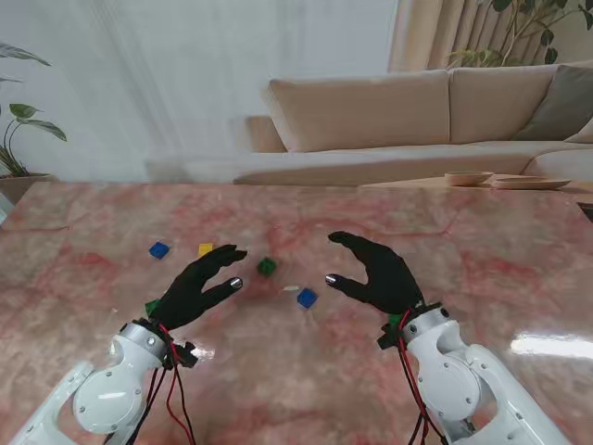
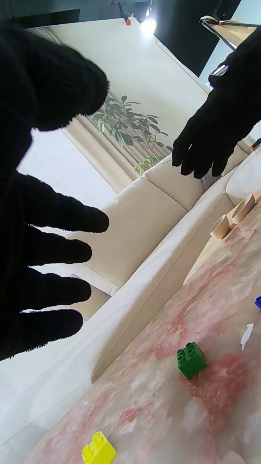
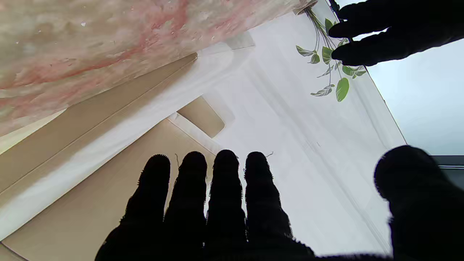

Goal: Build a two-level staggered structure with toy bricks

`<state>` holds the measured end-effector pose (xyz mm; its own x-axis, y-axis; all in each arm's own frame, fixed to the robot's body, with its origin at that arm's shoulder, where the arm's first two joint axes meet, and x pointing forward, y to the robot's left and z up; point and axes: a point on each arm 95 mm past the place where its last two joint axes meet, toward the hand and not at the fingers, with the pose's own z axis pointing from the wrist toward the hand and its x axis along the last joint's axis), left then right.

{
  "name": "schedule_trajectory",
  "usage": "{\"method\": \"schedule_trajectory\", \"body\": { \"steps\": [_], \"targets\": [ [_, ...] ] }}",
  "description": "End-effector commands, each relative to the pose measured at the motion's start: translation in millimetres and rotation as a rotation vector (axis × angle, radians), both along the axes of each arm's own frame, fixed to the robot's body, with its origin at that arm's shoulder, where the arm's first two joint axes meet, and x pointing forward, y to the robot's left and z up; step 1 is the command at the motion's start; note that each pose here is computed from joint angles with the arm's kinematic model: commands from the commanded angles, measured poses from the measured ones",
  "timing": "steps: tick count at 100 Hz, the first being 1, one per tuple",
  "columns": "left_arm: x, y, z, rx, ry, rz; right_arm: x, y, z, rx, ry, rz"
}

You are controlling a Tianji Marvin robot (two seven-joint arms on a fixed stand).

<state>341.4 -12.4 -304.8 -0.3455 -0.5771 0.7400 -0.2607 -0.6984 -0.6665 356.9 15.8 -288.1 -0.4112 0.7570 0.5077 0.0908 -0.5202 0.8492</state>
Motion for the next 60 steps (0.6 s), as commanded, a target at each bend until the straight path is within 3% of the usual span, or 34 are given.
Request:
{"method": "schedule_trajectory", "body": {
  "steps": [1,29,60],
  "targets": [
    [-2.6,-2.3,-3.4,-0.009,0.012,0.003,-0.4,-0.6,-3.7,-0.002,0.018,0.002],
    [-4.2,-4.4,-5.4,-0.002,0.012,0.002,-0.1,0.2,-17.5,-0.025,0.076,0.006],
    [-2.8,0.6,-2.2,0.011,0.013,0.0,4.6,10.0,-24.8,-0.116,0.107,-0.051]
  ]
}}
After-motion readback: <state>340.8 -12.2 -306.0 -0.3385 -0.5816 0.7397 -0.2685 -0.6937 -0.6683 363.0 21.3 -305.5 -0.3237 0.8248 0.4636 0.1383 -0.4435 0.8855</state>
